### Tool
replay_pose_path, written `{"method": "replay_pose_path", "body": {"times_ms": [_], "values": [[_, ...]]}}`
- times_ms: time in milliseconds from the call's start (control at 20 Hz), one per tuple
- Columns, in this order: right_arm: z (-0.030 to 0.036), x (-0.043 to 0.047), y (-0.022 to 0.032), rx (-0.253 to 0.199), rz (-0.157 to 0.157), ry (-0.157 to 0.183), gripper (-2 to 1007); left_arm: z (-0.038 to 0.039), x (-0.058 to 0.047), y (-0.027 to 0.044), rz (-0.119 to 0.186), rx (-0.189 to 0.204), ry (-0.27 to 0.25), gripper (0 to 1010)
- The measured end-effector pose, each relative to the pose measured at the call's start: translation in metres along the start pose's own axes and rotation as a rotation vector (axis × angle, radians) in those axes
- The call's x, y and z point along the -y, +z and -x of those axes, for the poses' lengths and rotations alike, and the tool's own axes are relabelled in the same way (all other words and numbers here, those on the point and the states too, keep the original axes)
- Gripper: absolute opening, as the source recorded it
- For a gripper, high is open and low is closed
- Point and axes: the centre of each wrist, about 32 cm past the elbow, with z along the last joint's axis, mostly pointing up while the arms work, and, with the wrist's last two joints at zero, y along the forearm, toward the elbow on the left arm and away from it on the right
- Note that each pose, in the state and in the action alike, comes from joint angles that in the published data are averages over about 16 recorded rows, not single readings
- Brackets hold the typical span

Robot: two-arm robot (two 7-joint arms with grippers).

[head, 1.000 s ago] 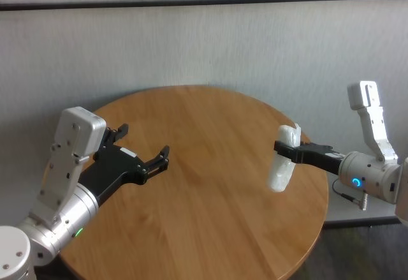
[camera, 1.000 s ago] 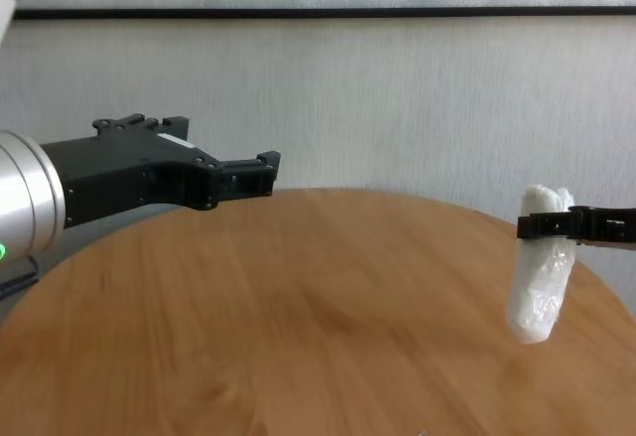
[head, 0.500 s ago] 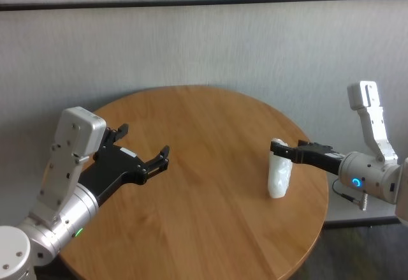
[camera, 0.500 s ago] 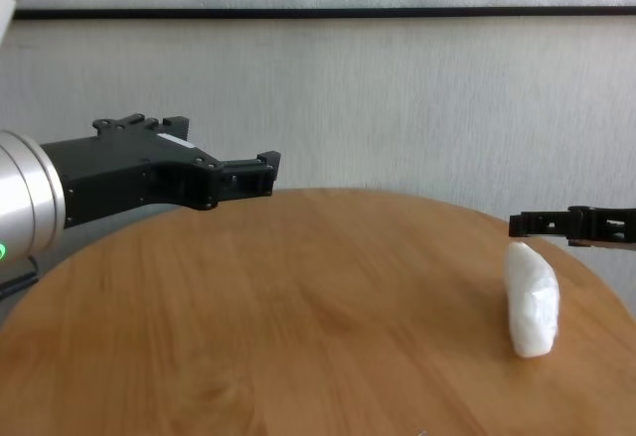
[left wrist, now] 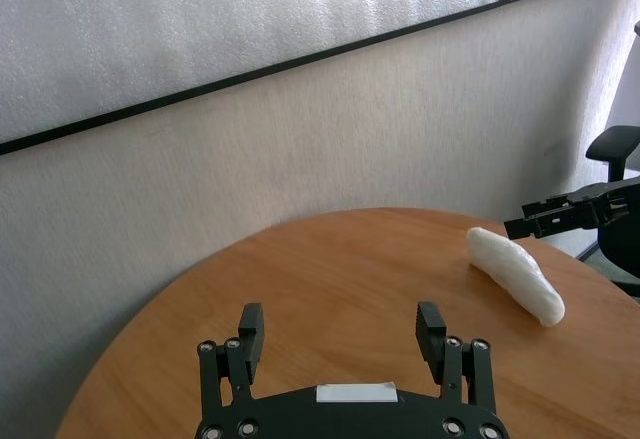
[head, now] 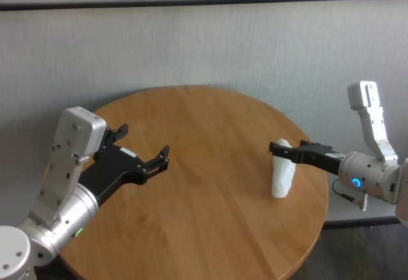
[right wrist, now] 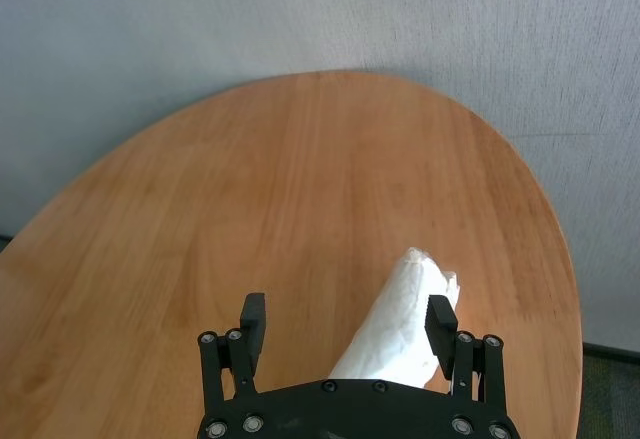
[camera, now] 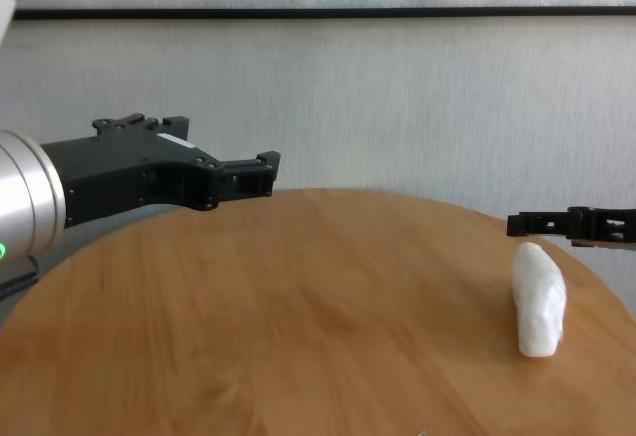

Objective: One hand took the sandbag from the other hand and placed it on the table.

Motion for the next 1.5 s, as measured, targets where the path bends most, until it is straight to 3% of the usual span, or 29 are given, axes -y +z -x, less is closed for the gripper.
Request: {"method": "replay_pose_path", "body": {"times_ms": [400,750,1000,1500], "values": [[0.0009,0.0001,0.0001,0.007,-0.005,0.001,1003,0.0000,0.000,0.0000,0.000,0.000,0.000,1000],[0.0080,-0.0002,0.0015,0.065,-0.038,0.010,1003,0.0000,0.000,0.0000,0.000,0.000,0.000,1000],[0.0189,-0.0031,0.0051,0.130,-0.078,0.033,1003,0.0000,0.000,0.0000,0.000,0.000,0.000,1000],[0.0482,-0.0139,0.0115,0.250,-0.154,0.117,1003,0.0000,0.000,0.0000,0.000,0.000,0.000,1000]]}}
